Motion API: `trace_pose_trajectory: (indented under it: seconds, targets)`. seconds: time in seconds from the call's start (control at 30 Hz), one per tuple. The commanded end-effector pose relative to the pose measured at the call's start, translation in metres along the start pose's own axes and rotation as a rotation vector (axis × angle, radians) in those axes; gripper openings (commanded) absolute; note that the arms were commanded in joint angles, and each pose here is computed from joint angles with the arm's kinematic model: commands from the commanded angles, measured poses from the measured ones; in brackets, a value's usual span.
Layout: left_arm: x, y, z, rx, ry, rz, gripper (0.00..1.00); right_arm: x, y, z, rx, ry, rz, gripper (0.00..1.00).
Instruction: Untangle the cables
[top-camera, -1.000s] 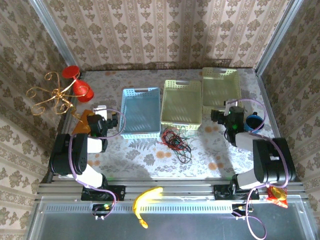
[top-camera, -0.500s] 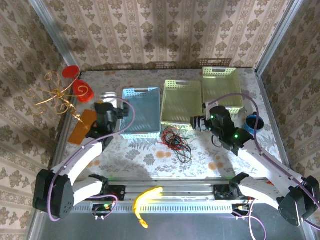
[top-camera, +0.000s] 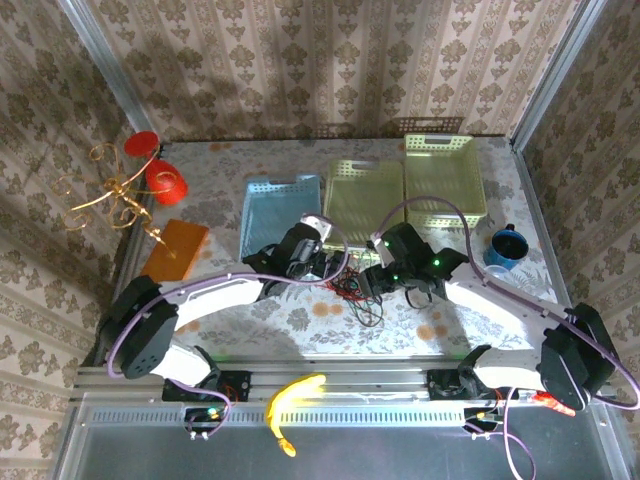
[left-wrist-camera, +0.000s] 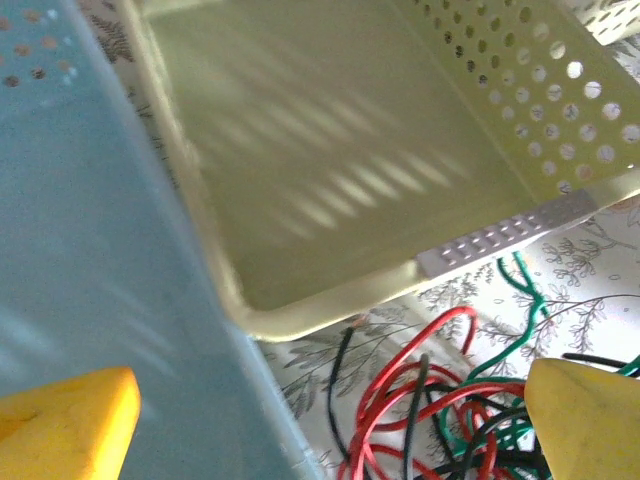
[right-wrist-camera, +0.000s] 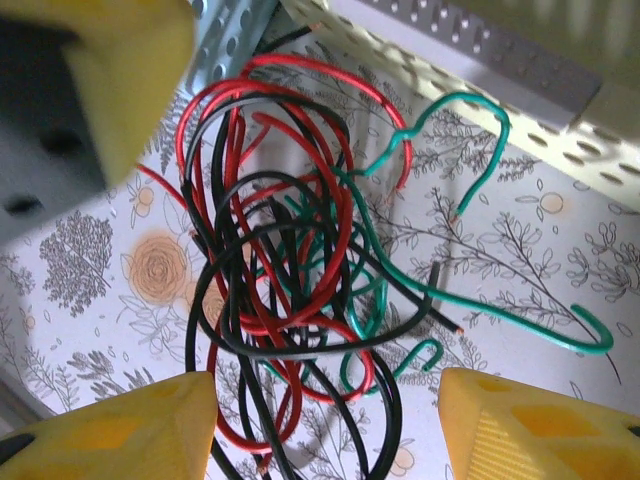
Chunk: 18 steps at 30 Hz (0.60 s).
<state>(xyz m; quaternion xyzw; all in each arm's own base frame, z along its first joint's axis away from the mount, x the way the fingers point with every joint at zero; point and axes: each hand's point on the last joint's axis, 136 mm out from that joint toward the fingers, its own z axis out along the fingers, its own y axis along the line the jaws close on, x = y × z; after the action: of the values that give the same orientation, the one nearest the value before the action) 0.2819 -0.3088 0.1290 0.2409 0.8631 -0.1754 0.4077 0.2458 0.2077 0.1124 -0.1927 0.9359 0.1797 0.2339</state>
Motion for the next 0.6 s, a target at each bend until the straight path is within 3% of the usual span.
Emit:
trace_pose_trajectory:
  seconds: [0.0, 0.37, 0.57]
  targets:
    - [-0.002, -0.004, 0.005, -0.042, 0.035, 0.022, 1.00, -0.001, -0.003, 0.001, 0.052, 0.041, 0.008, 0.60]
    - [0.006, 0.020, 0.011, -0.331, 0.109, 0.107, 1.00, 0.005, -0.020, 0.020, 0.234, 0.132, 0.023, 0.55]
    - [0.007, 0.022, 0.013, -0.359, 0.143, 0.125, 0.98, 0.007, -0.019, 0.028, 0.247, 0.161, 0.018, 0.54]
